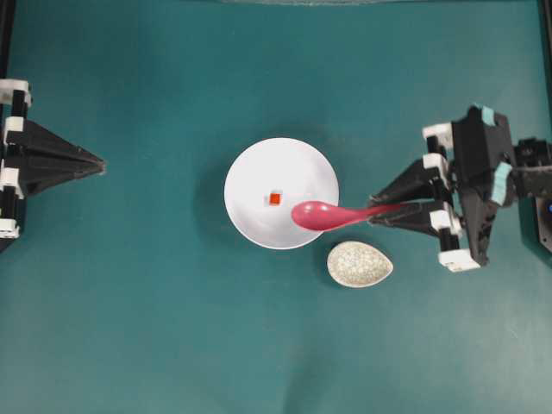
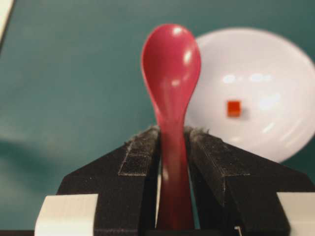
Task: Grip the spoon and scoop the red block from the bowl with right arm.
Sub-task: 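Lift the spoon with the right gripper and swing it over the bowl, then lower the spoon bowl into the white bowl beside the red cube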
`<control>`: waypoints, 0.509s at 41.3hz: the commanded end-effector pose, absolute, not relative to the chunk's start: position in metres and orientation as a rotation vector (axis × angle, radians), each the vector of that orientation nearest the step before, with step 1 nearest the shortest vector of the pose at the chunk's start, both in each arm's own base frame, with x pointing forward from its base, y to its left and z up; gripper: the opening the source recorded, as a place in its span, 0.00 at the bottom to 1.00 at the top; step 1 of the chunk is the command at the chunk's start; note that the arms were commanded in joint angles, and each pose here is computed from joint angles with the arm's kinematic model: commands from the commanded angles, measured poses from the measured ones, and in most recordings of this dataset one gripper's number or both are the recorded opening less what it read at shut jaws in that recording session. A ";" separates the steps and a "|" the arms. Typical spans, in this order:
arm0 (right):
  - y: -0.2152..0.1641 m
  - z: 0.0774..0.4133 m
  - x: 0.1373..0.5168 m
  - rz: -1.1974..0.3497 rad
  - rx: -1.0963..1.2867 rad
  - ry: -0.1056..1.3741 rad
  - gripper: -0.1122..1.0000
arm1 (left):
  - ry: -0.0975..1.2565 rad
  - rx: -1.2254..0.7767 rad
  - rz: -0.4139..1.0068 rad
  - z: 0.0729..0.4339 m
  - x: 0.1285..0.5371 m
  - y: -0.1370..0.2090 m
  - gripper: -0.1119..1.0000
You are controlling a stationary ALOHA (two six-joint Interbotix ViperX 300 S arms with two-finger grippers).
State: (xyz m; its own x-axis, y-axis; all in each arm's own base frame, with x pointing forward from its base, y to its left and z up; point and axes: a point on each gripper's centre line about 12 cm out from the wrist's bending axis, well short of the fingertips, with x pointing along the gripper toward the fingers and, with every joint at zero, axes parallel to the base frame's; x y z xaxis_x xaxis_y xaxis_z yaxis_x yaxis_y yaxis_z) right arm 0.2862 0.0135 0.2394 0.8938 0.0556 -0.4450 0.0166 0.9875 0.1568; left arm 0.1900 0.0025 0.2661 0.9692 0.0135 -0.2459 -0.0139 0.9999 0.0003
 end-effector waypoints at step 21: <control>-0.015 0.281 0.305 0.073 0.114 0.565 0.33 | 0.248 -0.006 0.014 0.272 0.192 0.003 0.10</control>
